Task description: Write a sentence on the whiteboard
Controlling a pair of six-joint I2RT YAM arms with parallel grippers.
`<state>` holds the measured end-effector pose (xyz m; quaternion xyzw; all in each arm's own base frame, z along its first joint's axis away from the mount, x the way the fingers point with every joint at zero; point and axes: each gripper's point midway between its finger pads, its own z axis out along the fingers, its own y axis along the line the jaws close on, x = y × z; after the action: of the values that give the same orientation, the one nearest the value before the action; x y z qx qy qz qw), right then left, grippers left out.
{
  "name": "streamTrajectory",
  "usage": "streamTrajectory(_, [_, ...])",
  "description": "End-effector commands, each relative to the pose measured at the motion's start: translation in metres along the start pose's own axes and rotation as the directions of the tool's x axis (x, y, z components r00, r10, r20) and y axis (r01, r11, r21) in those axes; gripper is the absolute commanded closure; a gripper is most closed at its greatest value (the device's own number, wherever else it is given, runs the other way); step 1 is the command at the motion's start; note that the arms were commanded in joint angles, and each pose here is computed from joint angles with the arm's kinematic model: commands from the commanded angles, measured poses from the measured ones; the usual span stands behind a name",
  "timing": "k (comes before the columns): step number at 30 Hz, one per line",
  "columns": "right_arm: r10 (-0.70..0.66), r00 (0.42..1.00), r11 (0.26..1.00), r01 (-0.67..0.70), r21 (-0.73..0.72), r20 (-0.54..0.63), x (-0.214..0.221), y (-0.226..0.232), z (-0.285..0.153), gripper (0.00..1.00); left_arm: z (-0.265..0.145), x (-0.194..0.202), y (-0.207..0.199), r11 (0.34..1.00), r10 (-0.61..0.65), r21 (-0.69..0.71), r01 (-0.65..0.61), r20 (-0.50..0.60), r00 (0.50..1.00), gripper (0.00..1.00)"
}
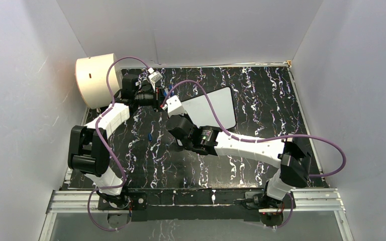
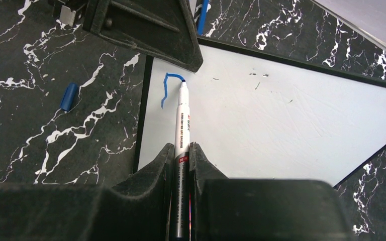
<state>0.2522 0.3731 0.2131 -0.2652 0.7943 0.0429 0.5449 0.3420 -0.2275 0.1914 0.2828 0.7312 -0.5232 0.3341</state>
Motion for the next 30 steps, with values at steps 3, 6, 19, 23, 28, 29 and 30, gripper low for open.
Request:
streamTrajectory(3, [0.037,0.999,0.999,-0.037,0.037,-0.007,0.000,-0.015,-0.004,1.00,-0.005,-0.012,-0.020,0.998,0.052,0.029,-0.052,0.017,0.999,1.00])
streamTrajectory(6, [0.040,0.999,0.999,-0.039,0.011,-0.014,0.002,-0.011,-0.004,1.00,-0.005,-0.012,-0.020,0.998,0.053,0.029,-0.053,0.017,0.998,1.00])
streamTrajectory(19, [0.034,0.999,0.998,-0.036,-0.055,-0.034,0.003,0.002,-0.004,1.00,-0.005,-0.012,-0.020,0.998,0.054,0.028,-0.054,0.018,0.998,1.00])
streamTrajectory(23, [0.031,0.999,0.998,-0.033,-0.061,-0.041,0.003,0.003,-0.004,1.00,-0.005,-0.012,-0.020,0.998,0.052,0.026,-0.052,0.017,0.999,1.00])
streamTrajectory(28, [0.033,0.999,0.997,-0.035,-0.069,-0.040,0.002,0.005,-0.005,1.00,-0.006,-0.012,-0.020,0.998,0.053,0.025,-0.054,0.018,0.998,1.00])
streamTrajectory(29, [0.036,0.999,0.997,-0.038,-0.072,-0.037,0.001,0.006,-0.005,1.00,-0.006,-0.012,-0.020,0.998,0.054,0.025,-0.054,0.018,0.998,1.00])
streamTrajectory(30, [0.036,0.999,0.996,-0.039,-0.074,-0.036,0.002,0.006,-0.005,1.00,-0.006,-0.012,-0.020,0.998,0.055,0.025,-0.055,0.019,0.998,1.00])
